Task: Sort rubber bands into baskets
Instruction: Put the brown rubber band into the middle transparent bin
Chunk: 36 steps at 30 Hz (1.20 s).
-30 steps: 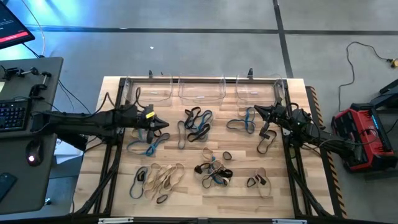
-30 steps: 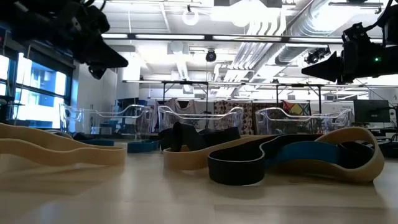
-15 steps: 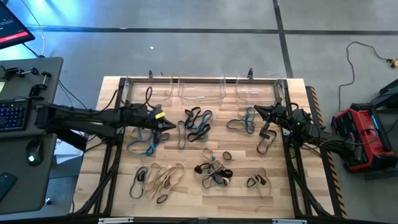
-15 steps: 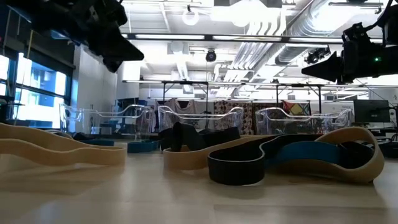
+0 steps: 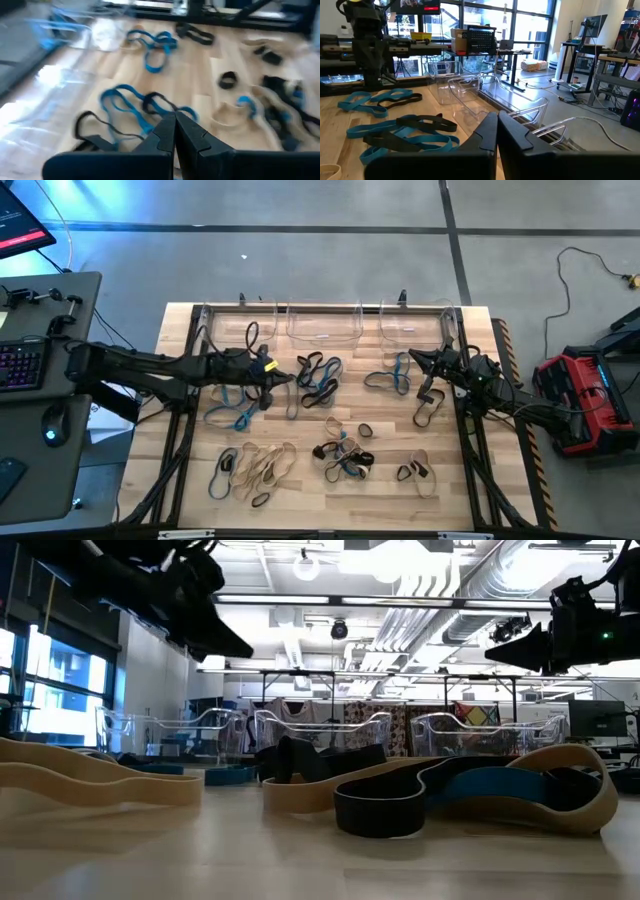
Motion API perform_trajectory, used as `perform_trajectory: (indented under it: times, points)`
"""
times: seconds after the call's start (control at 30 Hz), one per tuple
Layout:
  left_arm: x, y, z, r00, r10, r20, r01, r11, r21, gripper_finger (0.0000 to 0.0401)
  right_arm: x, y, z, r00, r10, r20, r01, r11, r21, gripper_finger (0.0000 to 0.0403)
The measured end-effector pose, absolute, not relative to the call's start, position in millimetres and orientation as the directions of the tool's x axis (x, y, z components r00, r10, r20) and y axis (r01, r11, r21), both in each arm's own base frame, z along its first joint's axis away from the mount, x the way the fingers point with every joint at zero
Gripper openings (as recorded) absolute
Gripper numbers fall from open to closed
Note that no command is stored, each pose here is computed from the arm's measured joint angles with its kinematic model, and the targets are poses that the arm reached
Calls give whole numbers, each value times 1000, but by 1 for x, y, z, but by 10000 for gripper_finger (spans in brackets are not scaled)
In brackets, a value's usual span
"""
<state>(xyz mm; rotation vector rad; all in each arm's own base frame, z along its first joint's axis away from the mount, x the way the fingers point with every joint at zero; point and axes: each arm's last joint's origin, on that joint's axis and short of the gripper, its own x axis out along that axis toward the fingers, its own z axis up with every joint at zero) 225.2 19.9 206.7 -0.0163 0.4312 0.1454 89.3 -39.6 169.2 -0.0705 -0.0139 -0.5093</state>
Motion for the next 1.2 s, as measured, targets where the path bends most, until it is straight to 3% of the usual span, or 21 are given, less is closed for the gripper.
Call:
perform_trajectory:
  times: [0.2, 0.4, 0.67, 0.93, 1.2]
  points:
    - [235, 8, 187, 862, 115, -494, -75, 992, 100, 0, 89, -40, 169, 873, -486, 31, 487, 871, -64, 0]
    - [240, -10, 178, 796, 26, -605, -50, 998, -24, 0, 89, -40, 169, 873, -486, 31, 487, 871, -64, 0]
    - [240, -41, 189, 695, -58, -717, 3, 997, -78, 4, 89, -40, 169, 873, -486, 31, 487, 871, -64, 0]
    - [245, -64, 209, 623, -107, -775, 49, 994, -98, 52, 89, -40, 169, 873, -487, 31, 488, 871, -64, 0]
    - [262, -86, 187, 538, -142, -831, 112, 989, -96, 102, 89, -40, 169, 873, -487, 31, 488, 871, -64, 0]
